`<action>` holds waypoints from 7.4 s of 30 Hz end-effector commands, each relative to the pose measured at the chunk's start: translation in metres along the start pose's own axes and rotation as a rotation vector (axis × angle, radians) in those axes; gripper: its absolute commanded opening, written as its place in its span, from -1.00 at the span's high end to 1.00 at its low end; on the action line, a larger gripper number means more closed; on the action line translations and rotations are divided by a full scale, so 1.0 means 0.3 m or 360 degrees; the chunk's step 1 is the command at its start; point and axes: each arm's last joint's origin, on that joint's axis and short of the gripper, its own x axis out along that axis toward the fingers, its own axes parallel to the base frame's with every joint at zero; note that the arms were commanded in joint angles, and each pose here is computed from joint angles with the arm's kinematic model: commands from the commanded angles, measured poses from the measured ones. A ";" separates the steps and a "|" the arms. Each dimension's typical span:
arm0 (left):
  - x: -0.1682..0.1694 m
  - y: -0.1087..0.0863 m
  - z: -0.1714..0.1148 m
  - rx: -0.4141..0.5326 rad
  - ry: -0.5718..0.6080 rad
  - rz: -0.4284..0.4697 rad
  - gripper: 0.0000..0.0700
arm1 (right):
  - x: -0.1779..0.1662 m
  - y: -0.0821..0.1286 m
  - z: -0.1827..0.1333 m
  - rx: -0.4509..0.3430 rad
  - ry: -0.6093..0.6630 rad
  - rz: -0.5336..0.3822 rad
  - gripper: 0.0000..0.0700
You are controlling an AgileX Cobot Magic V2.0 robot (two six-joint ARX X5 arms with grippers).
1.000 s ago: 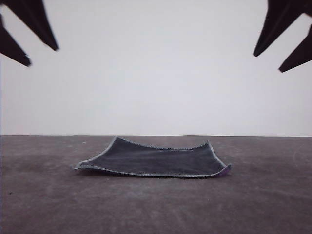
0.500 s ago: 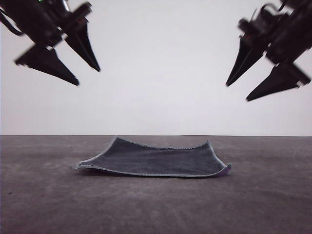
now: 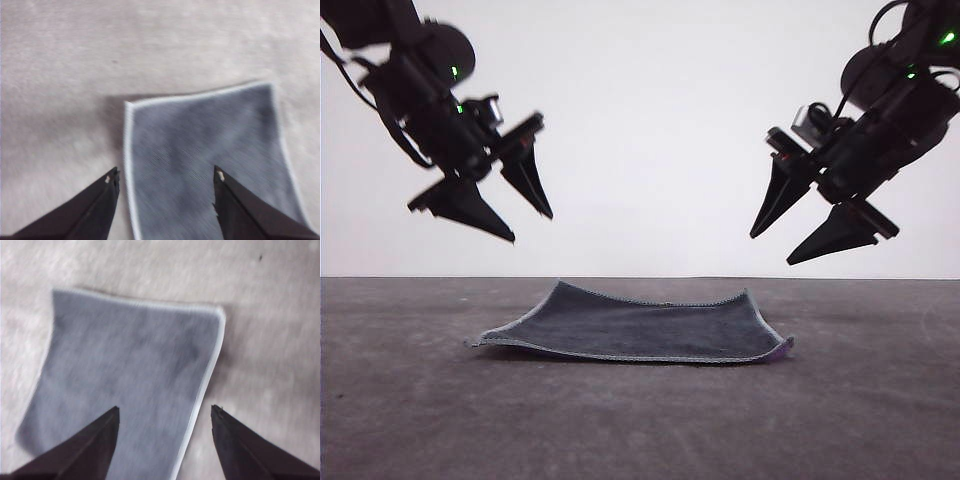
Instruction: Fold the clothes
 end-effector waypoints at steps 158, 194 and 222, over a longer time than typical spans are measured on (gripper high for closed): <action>0.177 -0.077 0.001 0.0311 0.0096 -0.0085 0.98 | 0.171 0.057 0.057 -0.0280 0.0064 -0.0051 0.99; -0.033 -0.142 -0.405 0.0320 -0.0088 -0.0098 0.98 | 0.021 0.188 -0.297 -0.0573 -0.0207 -0.0173 0.99; -0.068 -0.146 -0.463 0.0274 -0.0023 -0.0042 0.61 | -0.001 0.200 -0.425 -0.0603 -0.0165 -0.0189 0.55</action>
